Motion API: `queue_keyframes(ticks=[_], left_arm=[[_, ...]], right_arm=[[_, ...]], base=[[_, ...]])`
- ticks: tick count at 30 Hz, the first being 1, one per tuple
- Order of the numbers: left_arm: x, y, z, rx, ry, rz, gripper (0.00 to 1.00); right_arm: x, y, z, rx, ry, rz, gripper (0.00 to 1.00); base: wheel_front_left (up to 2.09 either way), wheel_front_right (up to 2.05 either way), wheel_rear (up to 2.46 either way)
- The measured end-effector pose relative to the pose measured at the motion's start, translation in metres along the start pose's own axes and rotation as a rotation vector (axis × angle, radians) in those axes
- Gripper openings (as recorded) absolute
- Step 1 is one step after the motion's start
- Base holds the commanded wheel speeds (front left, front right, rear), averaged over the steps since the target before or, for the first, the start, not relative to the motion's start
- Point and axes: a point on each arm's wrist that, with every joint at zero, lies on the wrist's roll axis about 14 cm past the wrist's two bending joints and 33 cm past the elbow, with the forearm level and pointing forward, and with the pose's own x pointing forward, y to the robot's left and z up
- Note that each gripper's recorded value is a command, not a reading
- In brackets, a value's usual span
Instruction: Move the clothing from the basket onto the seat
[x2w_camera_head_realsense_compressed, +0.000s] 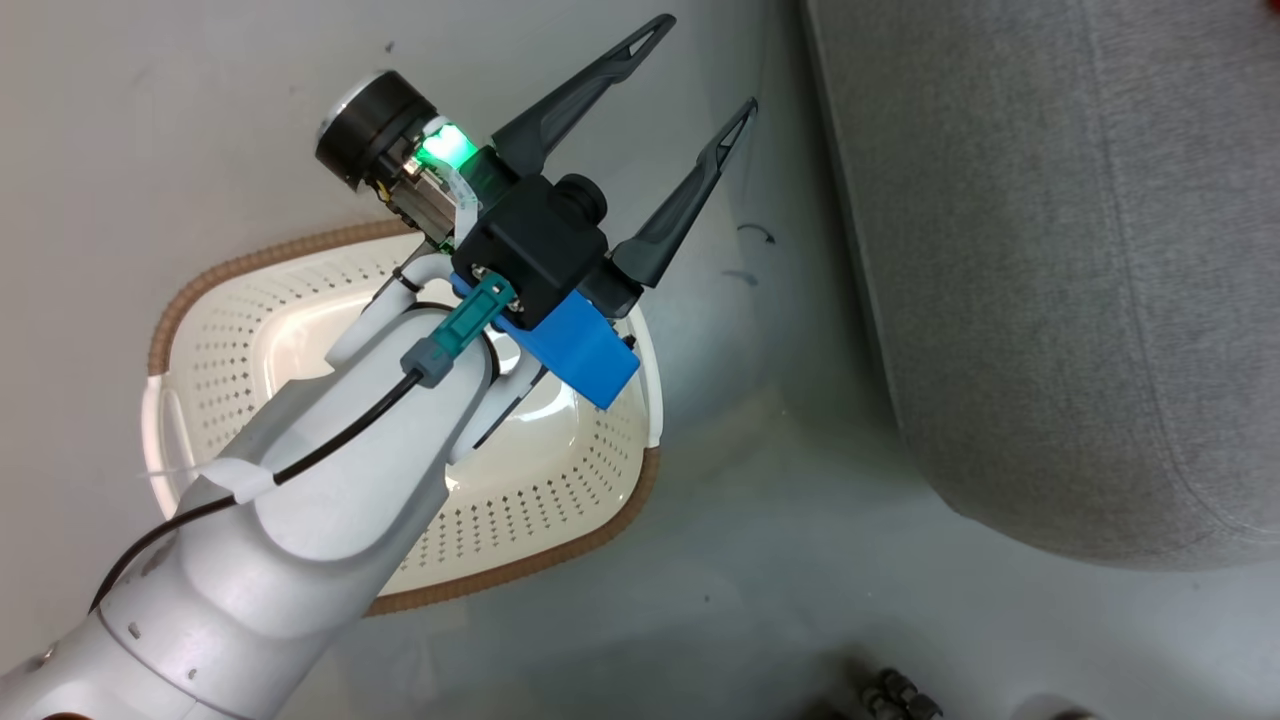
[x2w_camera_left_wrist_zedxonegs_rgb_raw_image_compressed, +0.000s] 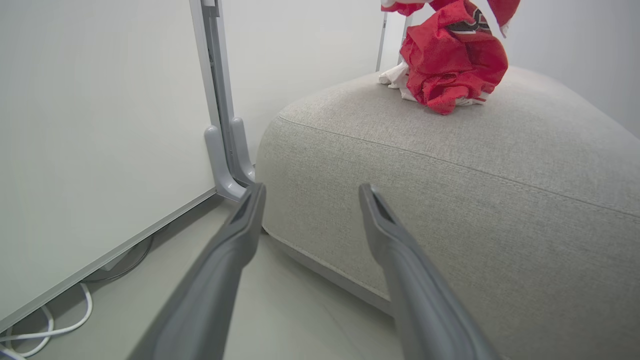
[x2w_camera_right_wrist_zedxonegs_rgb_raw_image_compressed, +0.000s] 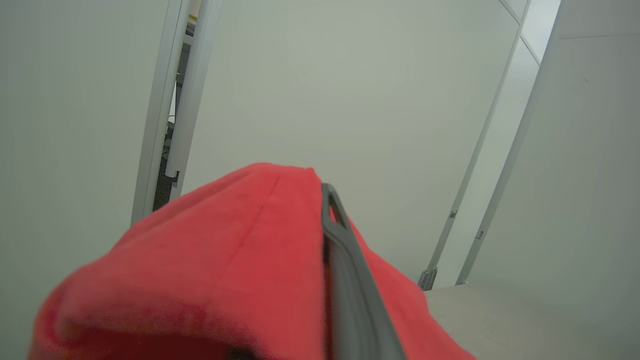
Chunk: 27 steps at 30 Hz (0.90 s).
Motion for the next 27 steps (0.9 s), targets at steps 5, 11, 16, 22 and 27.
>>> queue_keyframes(ticks=[5,11,16,22,27], left_arm=[[-0.001,0.004,-0.02,-0.024,0.025,0.001,1.0],[-0.002,0.004,-0.031,-0.036,0.035,-0.006,1.0],[-0.004,0.005,-0.031,-0.033,0.039,-0.003,1.0],[-0.005,0.003,-0.018,-0.016,0.026,-0.001,1.0],[-0.007,-0.003,0.001,-0.007,0.001,0.008,1.0]], right_arm=[[-0.02,0.013,-0.068,-0.017,0.176,0.004,0.0],[-0.056,0.019,-0.128,-0.005,0.357,-0.005,0.0],[-0.079,0.024,-0.155,0.008,0.457,-0.002,0.0],[-0.087,0.018,-0.147,0.028,0.455,-0.014,1.0],[-0.102,0.013,-0.13,0.017,0.44,0.014,1.0]], base=[[0.0,0.0,0.0],[0.0,0.0,0.0],[0.0,0.0,0.0],[0.0,0.0,0.0],[0.0,0.0,0.0]])
